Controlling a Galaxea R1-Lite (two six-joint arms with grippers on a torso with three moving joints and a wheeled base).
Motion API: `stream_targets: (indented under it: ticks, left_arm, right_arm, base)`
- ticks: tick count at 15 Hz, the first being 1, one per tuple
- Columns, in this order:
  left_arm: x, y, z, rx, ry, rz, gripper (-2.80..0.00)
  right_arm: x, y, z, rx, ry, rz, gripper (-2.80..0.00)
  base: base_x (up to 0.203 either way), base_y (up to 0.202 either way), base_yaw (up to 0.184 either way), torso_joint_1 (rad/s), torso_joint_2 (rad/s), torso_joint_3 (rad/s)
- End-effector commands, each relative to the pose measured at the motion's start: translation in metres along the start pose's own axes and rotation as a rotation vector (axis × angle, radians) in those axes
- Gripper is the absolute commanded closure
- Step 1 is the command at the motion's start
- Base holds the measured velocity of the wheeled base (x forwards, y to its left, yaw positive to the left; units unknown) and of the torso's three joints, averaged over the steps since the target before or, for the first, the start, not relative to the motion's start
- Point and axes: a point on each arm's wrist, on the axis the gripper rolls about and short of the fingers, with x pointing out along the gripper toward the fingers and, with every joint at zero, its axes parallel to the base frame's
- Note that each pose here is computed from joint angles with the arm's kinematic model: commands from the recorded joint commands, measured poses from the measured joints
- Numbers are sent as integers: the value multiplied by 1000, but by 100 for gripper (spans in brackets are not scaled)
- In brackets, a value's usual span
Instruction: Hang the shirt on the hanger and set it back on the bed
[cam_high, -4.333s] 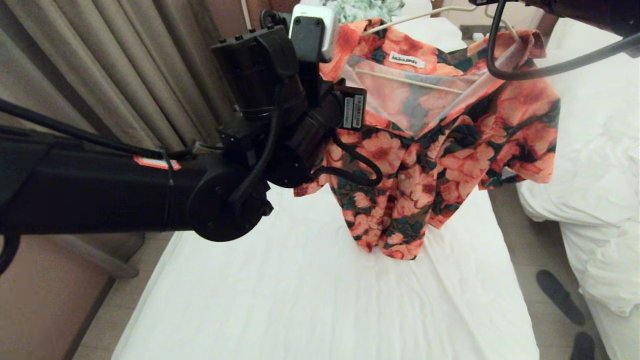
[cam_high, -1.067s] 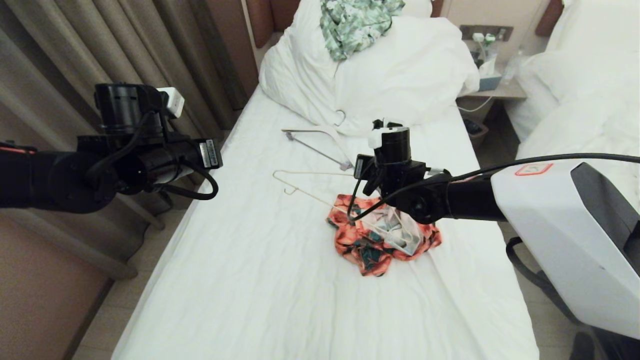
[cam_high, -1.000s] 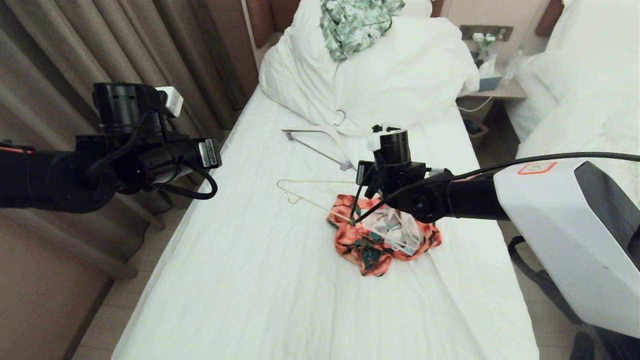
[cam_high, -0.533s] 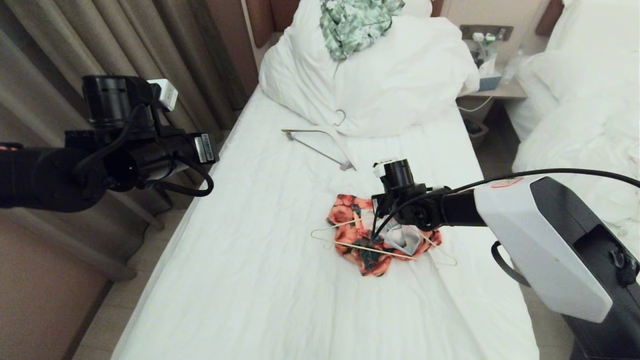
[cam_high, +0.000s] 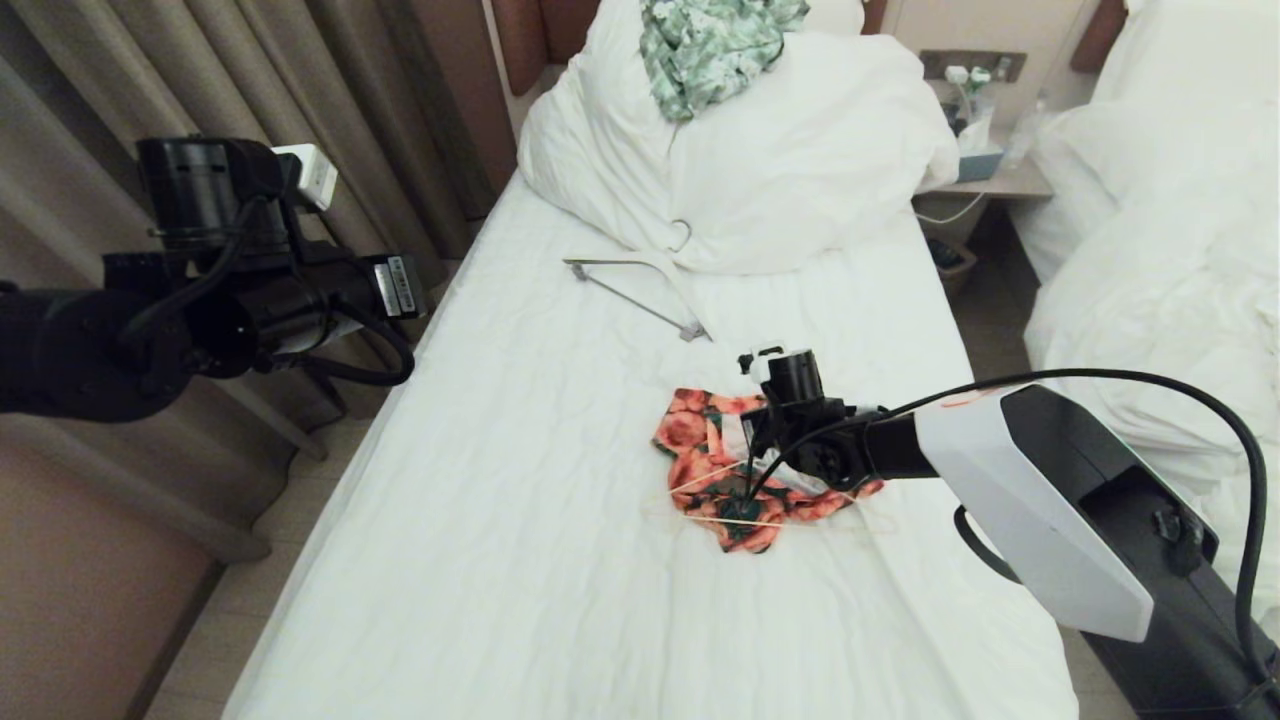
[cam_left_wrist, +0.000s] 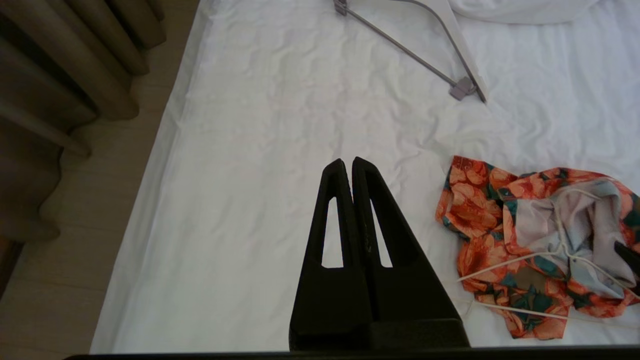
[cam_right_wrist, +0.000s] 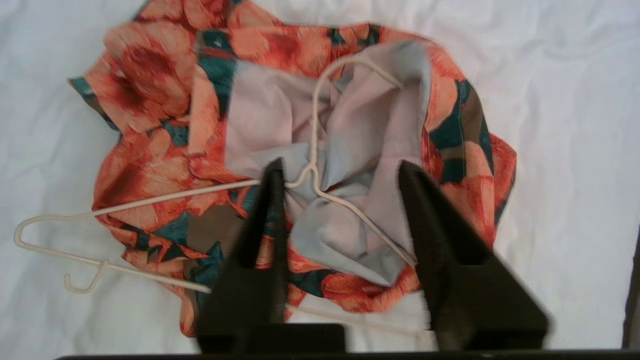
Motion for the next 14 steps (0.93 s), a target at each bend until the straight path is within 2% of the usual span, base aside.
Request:
stream_targets:
  ticks: [1, 4, 5, 6, 8, 11, 14]
  left_arm:
    - [-3, 0, 2, -4, -8, 1, 0]
    - [-19, -2, 4, -5, -22, -20, 0]
    - [-26, -1, 4, -9, -25, -24, 0]
    - [-34, -2, -1, -5, -10, -37, 0]
    - [-51, -6, -6, -10, -3, -84, 0]
    - [-84, 5, -20, -19, 14, -85, 0]
    - [-138, 23, -27, -36, -48, -78, 0]
  right_arm:
    - [-3, 0, 1, -3, 2, -3, -280]
    - [-32, -5, -3, -41, 64, -14, -280]
    - [-44, -6, -7, -60, 87, -28, -237]
    - [-57, -8, -10, -71, 98, -40, 0]
    - [-81, -16, -8, -67, 79, -53, 0]
    - [-131, -44, -9, -59, 79, -61, 0]
    - [-192, -75, 3, 4, -1, -64, 0]
  base:
    - [0, 0, 0, 0, 0, 0]
    - [0, 0, 0, 0, 0, 0]
    - [0, 0, 0, 0, 0, 0]
    - [0, 0, 0, 0, 0, 0]
    - [0, 0, 0, 0, 0, 0]
    - [0, 0, 0, 0, 0, 0]
    - [0, 0, 0, 0, 0, 0]
